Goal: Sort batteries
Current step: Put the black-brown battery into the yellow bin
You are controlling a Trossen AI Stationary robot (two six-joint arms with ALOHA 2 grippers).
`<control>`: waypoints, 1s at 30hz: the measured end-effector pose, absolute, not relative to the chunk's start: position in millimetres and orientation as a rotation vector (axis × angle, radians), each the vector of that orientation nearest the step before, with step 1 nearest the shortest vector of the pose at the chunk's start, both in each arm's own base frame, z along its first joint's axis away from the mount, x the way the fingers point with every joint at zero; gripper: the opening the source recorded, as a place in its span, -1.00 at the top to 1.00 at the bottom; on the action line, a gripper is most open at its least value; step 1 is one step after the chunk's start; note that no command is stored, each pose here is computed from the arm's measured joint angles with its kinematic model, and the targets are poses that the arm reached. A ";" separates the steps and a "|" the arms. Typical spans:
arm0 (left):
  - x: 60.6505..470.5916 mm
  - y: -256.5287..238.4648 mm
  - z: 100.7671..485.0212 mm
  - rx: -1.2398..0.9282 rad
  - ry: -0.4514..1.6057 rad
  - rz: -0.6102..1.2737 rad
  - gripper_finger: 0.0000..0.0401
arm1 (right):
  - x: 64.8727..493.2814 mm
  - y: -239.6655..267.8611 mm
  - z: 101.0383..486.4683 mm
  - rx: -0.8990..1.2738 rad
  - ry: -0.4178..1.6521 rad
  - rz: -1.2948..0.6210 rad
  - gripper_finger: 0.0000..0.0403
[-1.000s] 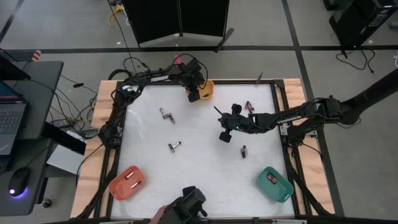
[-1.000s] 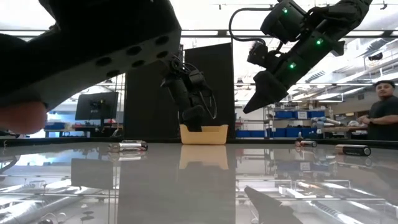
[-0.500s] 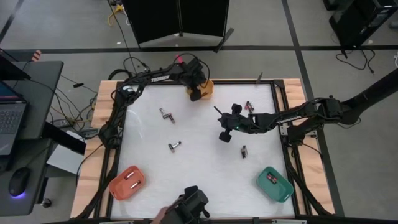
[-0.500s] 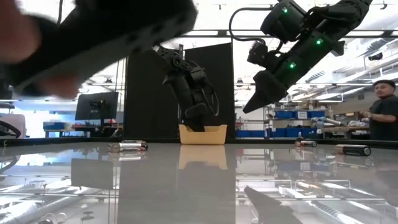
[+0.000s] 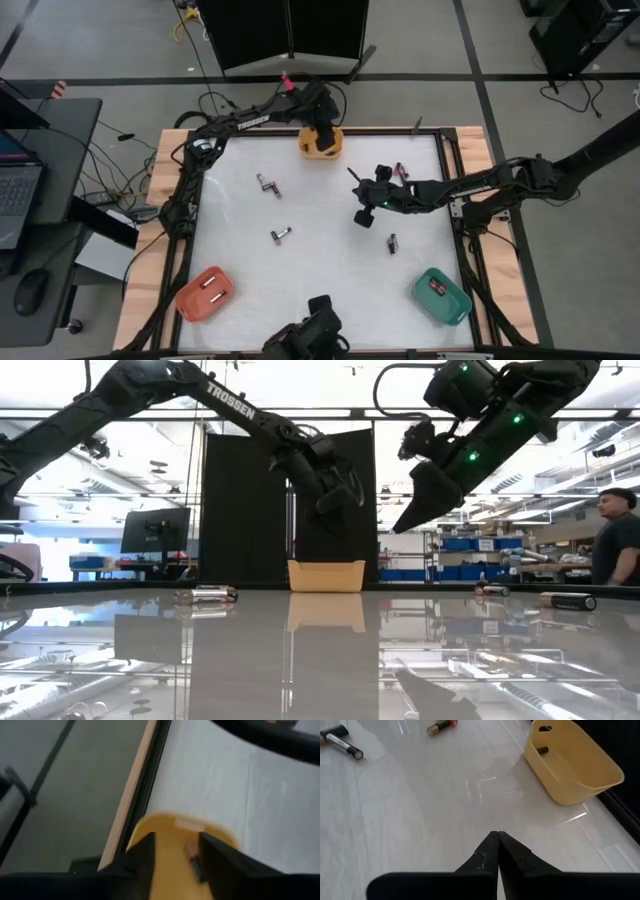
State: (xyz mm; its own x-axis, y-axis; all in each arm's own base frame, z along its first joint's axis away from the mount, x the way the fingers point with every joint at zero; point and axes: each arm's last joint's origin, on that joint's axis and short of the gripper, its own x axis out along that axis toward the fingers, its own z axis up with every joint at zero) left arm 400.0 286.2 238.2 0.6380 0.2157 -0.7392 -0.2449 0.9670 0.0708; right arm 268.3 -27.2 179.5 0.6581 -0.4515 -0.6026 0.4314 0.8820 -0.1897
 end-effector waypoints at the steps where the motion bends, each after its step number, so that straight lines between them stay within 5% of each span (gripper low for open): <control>1: 401.3 285.7 241.2 -0.035 0.814 0.257 0.39 | 266.3 -27.1 181.8 -0.031 0.693 -0.500 0.96; 7: 407.8 287.6 248.6 -0.055 0.672 0.175 0.95 | 258.4 -30.4 189.1 -0.019 0.702 -0.519 0.95; 30: 443.2 260.8 270.0 0.056 0.368 0.064 0.98 | 222.7 -48.5 138.4 0.083 0.535 -0.534 0.98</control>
